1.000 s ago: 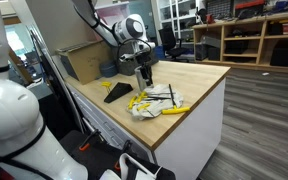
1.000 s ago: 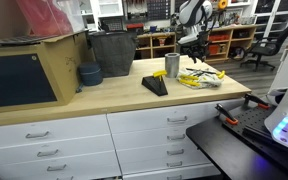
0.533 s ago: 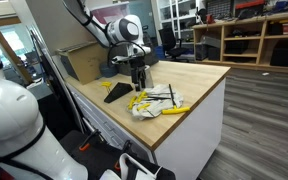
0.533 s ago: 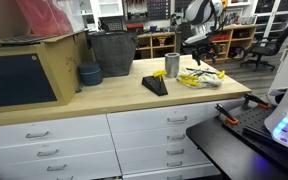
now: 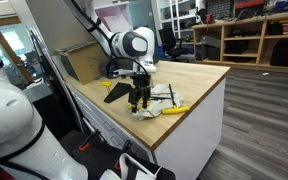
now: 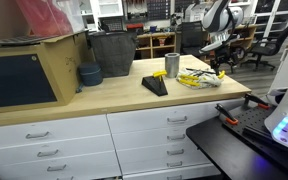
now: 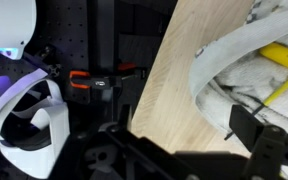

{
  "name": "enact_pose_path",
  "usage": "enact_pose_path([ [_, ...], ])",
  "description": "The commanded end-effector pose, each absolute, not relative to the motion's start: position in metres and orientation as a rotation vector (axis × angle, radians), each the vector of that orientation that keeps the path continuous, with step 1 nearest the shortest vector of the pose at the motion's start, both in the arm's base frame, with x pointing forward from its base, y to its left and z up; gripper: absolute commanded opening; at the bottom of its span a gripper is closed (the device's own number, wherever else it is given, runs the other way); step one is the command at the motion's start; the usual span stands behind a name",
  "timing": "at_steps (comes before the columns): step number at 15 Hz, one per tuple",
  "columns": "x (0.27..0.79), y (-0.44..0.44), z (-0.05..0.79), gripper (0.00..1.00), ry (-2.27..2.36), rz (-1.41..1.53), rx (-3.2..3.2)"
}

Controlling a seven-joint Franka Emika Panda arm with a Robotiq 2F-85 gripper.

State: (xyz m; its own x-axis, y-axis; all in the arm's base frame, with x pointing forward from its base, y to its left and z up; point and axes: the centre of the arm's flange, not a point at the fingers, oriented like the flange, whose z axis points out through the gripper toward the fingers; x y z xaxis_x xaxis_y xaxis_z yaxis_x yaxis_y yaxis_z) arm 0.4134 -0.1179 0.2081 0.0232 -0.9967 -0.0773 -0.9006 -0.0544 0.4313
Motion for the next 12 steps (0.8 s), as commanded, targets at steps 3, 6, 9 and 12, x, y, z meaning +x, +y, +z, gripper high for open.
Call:
enact_pose_path([
  [3,0.390,-0.112,0.207,1.00,-2.094,-0.499,1.998],
  [6,0.399,-0.101,0.221,1.00,-1.989,-0.470,2.117],
  [9,0.411,-0.090,0.238,1.00,-1.760,-0.446,2.285],
  [12,0.422,-0.081,0.239,1.00,-1.545,-0.454,2.410],
])
